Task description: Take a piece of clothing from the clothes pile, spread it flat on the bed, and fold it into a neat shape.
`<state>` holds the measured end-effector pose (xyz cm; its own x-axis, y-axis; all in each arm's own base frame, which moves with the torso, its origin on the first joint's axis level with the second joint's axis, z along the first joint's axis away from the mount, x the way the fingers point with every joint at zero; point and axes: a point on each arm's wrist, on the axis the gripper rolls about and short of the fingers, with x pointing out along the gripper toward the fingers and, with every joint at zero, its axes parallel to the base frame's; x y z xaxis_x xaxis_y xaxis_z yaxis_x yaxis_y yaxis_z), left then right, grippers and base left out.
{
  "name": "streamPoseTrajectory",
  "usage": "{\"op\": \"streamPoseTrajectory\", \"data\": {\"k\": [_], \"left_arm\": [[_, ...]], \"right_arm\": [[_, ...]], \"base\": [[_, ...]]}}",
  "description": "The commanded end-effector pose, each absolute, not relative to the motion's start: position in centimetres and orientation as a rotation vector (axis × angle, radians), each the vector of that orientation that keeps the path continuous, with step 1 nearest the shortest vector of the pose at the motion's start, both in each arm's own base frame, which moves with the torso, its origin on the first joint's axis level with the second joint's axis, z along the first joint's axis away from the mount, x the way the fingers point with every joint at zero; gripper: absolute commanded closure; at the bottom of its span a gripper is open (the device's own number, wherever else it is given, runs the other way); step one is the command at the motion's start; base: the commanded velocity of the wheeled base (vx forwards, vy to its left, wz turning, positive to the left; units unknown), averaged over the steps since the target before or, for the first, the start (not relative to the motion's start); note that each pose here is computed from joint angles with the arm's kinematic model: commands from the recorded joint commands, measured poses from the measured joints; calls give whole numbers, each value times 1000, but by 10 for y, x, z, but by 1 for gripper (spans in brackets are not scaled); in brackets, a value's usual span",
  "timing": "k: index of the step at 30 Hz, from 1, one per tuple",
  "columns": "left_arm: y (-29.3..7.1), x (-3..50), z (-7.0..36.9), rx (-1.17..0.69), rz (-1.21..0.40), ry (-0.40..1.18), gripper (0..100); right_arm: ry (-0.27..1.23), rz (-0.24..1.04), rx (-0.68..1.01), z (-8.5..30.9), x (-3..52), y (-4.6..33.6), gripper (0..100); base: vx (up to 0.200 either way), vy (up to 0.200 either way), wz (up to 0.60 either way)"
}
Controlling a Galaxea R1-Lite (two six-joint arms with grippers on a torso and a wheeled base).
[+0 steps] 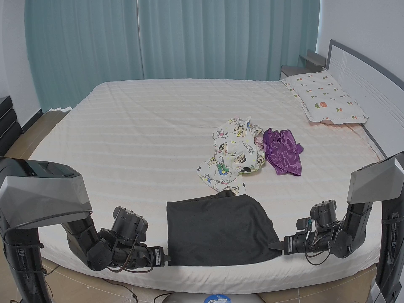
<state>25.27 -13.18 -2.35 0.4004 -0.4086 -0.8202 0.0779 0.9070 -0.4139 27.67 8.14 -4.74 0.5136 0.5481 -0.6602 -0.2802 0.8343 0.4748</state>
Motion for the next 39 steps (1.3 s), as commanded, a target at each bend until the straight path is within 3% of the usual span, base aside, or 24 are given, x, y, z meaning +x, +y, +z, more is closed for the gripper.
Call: {"op": "streamPoseTrajectory", "data": {"k": [1,5,9,16,32,33,39], "left_arm": [[-132,254,-22,-340,-316,1111,0],[-130,272,-4,-429,-293,1027,0],[-135,310,13,-556,-264,917,0],[-153,365,-23,-540,-154,831,0],[-152,378,-31,-520,-130,847,0],[-152,378,-32,-521,-128,850,0],[-152,378,-36,-520,-122,858,0]], "right_arm": [[843,507,342,-42,283,79,0],[712,490,387,-33,306,75,0],[673,468,493,-36,333,83,0],[664,424,505,-48,362,96,0],[691,431,549,-46,414,123,0],[700,430,552,-46,415,124,100],[718,420,556,-43,420,123,100]], "base": [[0,0,0],[0,0,0],[0,0,0],[0,0,0],[0,0,0],[0,0,0],[0,0,0]]}}
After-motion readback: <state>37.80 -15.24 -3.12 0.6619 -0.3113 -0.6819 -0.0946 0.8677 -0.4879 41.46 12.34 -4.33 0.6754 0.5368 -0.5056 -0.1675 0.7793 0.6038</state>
